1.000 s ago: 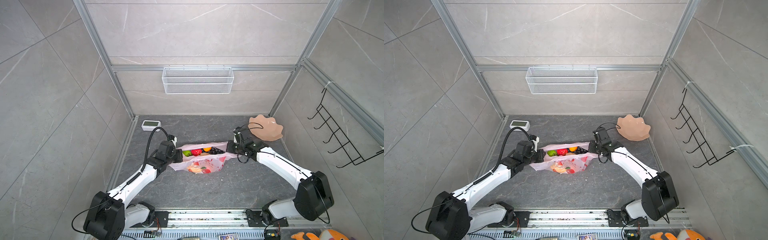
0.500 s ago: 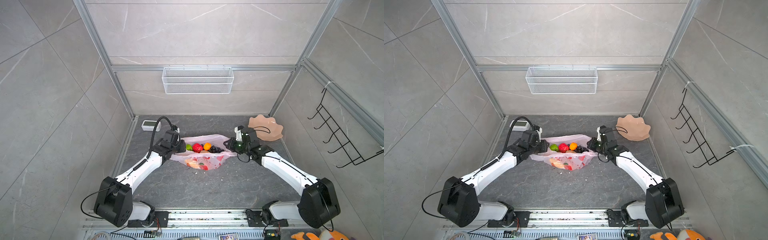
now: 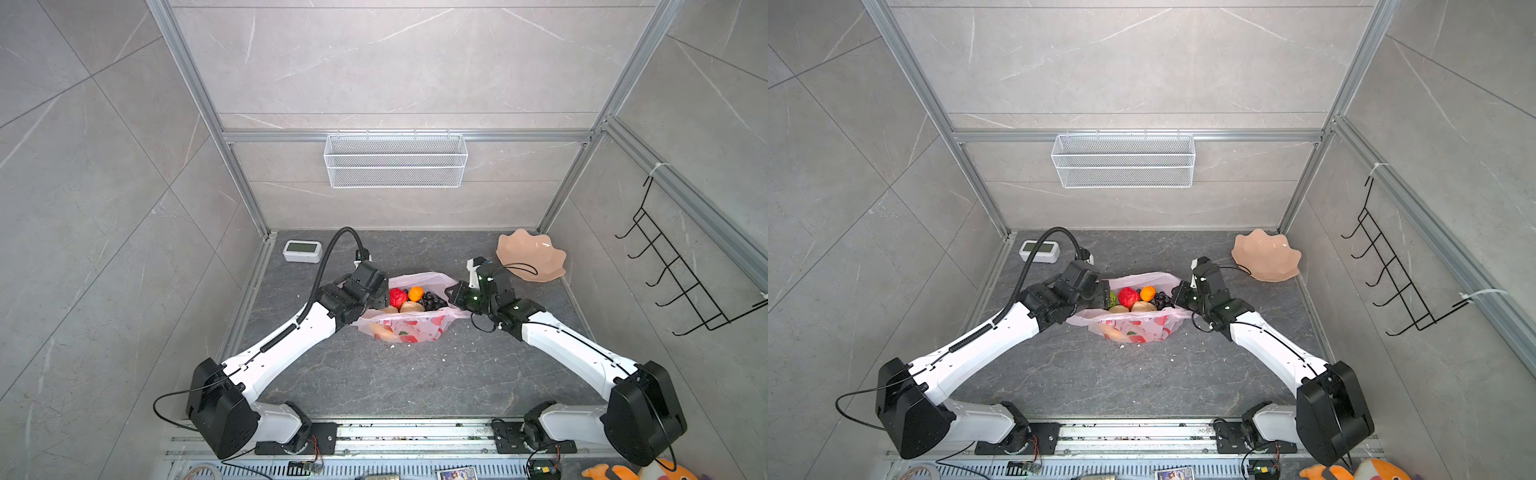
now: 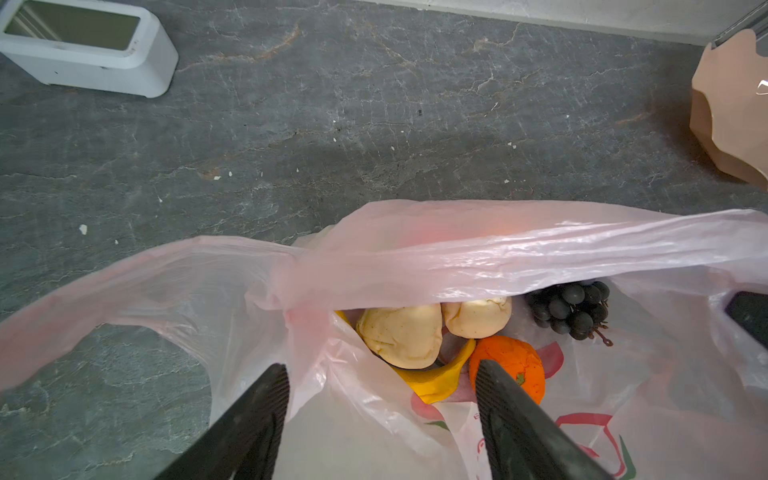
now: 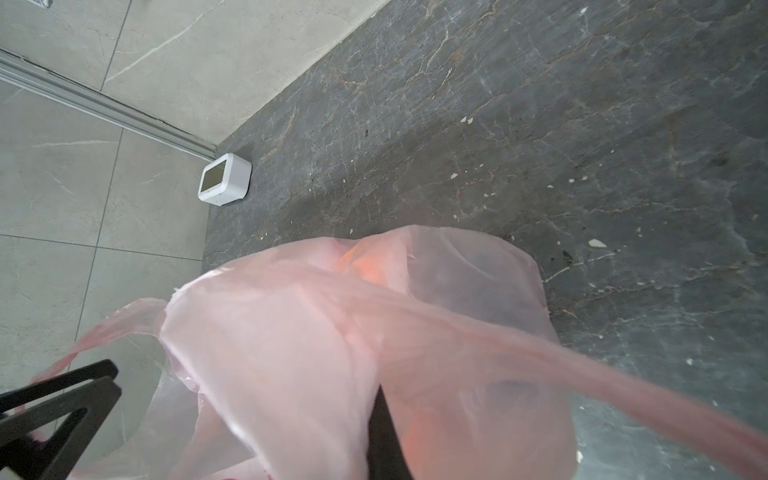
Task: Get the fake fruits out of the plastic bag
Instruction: 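Spread the bag opening wide with both grippers pulling apart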
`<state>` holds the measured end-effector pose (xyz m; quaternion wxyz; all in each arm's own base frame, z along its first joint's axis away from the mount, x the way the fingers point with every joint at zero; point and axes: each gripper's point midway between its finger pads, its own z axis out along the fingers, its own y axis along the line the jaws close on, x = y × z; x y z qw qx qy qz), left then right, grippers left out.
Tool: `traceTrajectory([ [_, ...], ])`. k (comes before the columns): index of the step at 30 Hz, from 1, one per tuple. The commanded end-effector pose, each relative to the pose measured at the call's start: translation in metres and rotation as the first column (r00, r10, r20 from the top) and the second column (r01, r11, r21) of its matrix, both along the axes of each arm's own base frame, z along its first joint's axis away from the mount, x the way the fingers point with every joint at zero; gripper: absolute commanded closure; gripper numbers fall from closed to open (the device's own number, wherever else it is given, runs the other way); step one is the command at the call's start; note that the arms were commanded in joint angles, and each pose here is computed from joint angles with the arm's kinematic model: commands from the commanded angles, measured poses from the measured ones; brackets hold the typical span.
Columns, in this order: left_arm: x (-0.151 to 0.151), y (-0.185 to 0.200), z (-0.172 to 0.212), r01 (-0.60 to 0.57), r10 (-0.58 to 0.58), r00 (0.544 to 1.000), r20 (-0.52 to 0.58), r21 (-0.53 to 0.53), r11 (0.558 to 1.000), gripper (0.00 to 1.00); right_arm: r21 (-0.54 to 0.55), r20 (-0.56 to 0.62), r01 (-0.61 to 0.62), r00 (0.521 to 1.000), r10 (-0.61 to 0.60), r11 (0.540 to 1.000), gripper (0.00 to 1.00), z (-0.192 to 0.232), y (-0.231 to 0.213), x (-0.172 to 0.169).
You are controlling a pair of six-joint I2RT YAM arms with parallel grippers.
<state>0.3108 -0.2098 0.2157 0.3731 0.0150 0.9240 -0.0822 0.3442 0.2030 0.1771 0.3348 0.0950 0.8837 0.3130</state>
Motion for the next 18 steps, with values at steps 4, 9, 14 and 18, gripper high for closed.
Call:
traceTrajectory([
  [4, -0.018, 0.016, 0.011, -0.130, 0.130, 0.991, 0.021, 0.004, 0.992, 0.22, -0.080, 0.036, 0.041, 0.999, -0.038, 0.996, 1.00, 0.004, -0.010, -0.003],
  [9, -0.028, 0.030, -0.021, -0.212, 0.211, 0.977, -0.034, -0.026, 0.977, 0.15, -0.086, 0.039, 0.046, 0.998, -0.042, 0.995, 1.00, 0.004, -0.012, -0.006],
  [14, -0.033, 0.027, -0.060, -0.251, 0.232, 0.960, -0.156, -0.114, 0.961, 0.13, -0.072, 0.040, 0.054, 0.998, -0.052, 0.996, 1.00, 0.004, -0.012, -0.008],
  [18, -0.031, 0.021, -0.081, -0.272, 0.232, 0.951, -0.203, -0.199, 0.941, 0.10, -0.051, 0.044, 0.056, 0.998, -0.054, 0.997, 1.00, 0.005, -0.010, -0.009],
])
